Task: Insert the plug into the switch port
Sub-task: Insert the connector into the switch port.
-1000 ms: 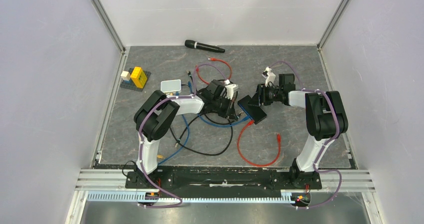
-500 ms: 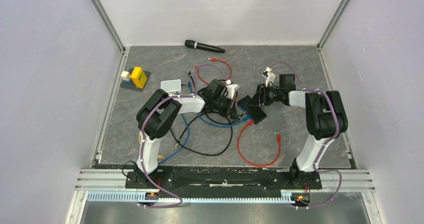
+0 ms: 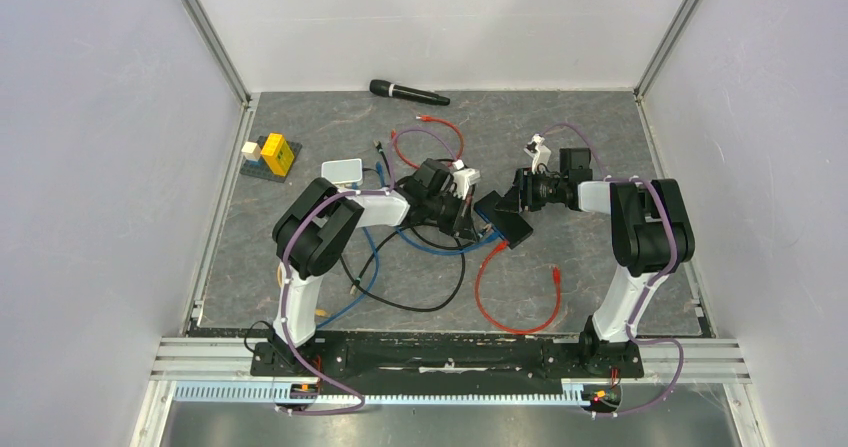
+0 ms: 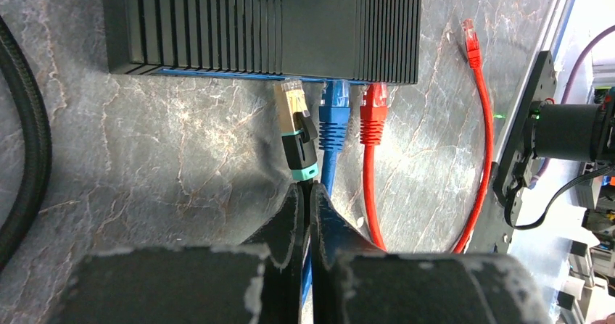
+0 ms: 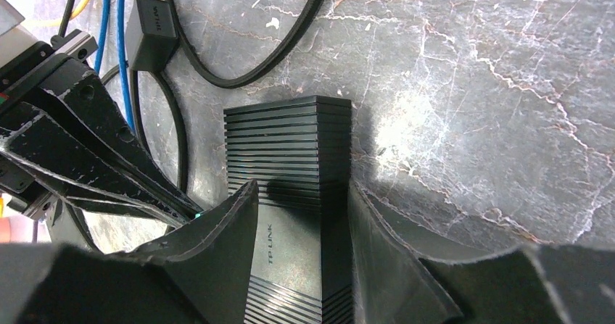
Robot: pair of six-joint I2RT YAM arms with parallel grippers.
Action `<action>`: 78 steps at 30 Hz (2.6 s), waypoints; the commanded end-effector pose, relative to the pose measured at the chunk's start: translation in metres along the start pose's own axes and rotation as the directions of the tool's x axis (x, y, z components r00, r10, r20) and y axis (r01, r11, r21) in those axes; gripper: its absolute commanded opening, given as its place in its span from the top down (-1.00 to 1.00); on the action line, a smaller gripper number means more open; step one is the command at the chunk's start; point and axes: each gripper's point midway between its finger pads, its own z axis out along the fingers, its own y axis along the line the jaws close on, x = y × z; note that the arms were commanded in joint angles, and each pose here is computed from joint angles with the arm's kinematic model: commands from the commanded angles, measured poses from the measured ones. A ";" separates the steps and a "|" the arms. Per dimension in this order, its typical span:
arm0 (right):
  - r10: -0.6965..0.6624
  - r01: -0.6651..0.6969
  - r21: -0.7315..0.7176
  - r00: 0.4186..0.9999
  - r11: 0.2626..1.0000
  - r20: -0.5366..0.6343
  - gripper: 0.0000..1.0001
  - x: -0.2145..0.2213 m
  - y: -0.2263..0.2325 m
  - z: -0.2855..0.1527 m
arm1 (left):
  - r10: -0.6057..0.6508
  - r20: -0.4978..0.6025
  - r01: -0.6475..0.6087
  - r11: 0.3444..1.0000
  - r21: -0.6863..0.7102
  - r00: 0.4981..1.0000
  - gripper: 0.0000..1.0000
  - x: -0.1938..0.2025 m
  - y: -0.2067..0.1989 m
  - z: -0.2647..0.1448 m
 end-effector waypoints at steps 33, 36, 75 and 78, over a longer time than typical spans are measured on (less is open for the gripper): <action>0.251 -0.248 0.040 0.965 0.968 -0.077 0.02 0.073 -0.003 -0.007 | -0.211 0.202 0.180 0.970 0.160 0.956 0.96 -0.012 0.003 0.003; 0.258 -0.256 0.037 0.963 0.966 -0.075 0.02 0.074 -0.004 -0.007 | -0.192 0.212 0.150 0.969 0.198 0.958 0.96 -0.016 -0.005 0.000; 0.265 -0.264 0.031 0.963 0.964 -0.047 0.01 0.067 -0.007 -0.009 | -0.196 0.315 0.102 0.951 0.290 0.929 0.95 -0.033 -0.015 -0.003; 0.267 -0.266 0.031 0.963 0.964 -0.047 0.01 0.066 -0.007 -0.009 | -0.205 0.319 0.107 0.948 0.298 0.925 0.95 -0.031 -0.016 -0.004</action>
